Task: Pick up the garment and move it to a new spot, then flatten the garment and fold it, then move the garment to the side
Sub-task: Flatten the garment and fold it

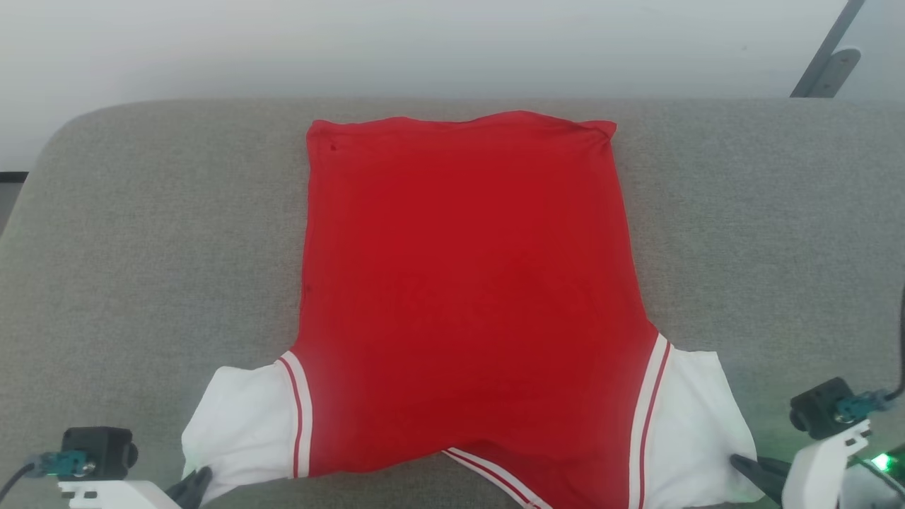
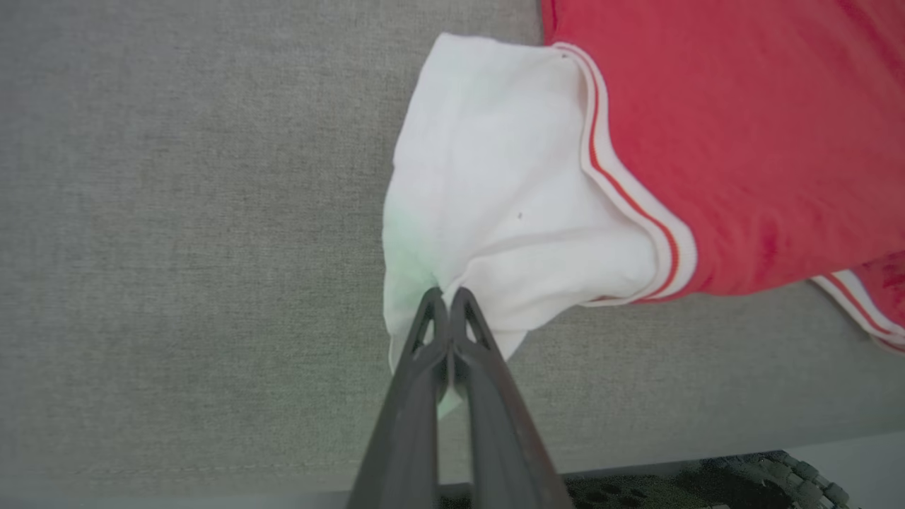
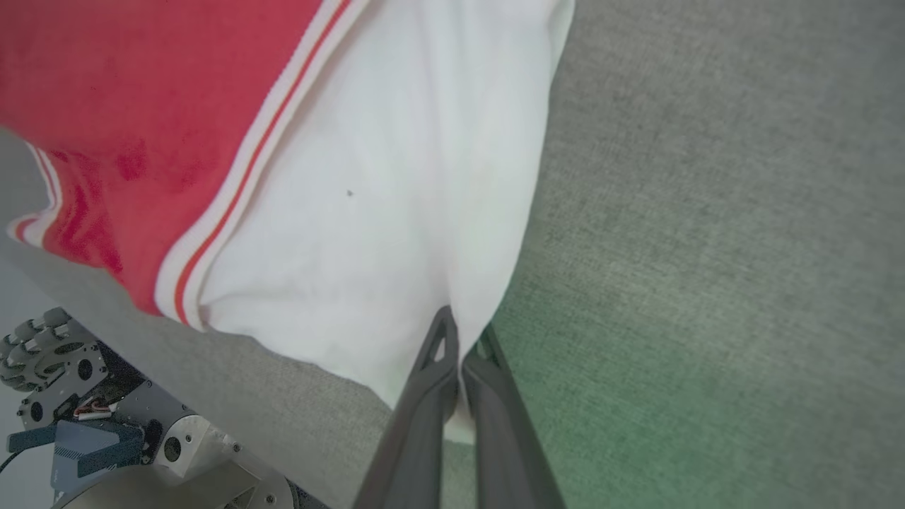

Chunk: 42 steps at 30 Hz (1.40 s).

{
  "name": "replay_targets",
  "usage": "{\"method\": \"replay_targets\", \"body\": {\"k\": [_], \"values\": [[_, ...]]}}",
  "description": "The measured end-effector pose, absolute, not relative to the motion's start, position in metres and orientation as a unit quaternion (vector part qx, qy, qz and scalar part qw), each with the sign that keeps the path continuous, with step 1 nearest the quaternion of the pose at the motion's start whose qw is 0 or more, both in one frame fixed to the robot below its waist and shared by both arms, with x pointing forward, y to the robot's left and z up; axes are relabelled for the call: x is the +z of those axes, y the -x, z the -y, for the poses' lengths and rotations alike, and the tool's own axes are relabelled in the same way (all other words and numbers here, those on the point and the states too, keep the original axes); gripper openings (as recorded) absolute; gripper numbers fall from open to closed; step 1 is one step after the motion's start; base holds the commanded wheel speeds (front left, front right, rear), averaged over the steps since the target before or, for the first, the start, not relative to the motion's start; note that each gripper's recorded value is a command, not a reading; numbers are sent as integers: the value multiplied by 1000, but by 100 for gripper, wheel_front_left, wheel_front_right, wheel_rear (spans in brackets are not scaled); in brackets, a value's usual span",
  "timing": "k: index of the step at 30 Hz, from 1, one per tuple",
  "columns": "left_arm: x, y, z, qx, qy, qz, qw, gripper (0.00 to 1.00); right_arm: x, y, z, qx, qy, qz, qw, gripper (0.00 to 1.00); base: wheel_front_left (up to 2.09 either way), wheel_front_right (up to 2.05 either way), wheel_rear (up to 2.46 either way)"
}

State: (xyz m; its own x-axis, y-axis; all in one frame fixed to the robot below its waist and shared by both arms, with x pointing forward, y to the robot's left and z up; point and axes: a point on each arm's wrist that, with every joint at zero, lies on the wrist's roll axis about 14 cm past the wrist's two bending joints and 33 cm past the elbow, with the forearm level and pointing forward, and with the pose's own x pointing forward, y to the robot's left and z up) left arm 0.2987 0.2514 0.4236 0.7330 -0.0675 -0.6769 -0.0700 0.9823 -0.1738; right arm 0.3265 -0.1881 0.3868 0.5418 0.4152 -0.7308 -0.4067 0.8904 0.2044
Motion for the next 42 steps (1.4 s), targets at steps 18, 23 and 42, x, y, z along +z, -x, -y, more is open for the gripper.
{"method": "replay_targets", "body": {"k": [18,23,42], "values": [[421,-308,-230,-23,101,-355,929,0,459,-400,175,224,40,-302,926,100,0,0,0],[423,-316,-221,-38,105,-351,930,0,506,-451,155,229,49,-214,949,100,0,0,0],[412,-345,-217,-46,113,-349,929,0,450,-613,114,196,68,-282,937,100,0,0,0]]}}
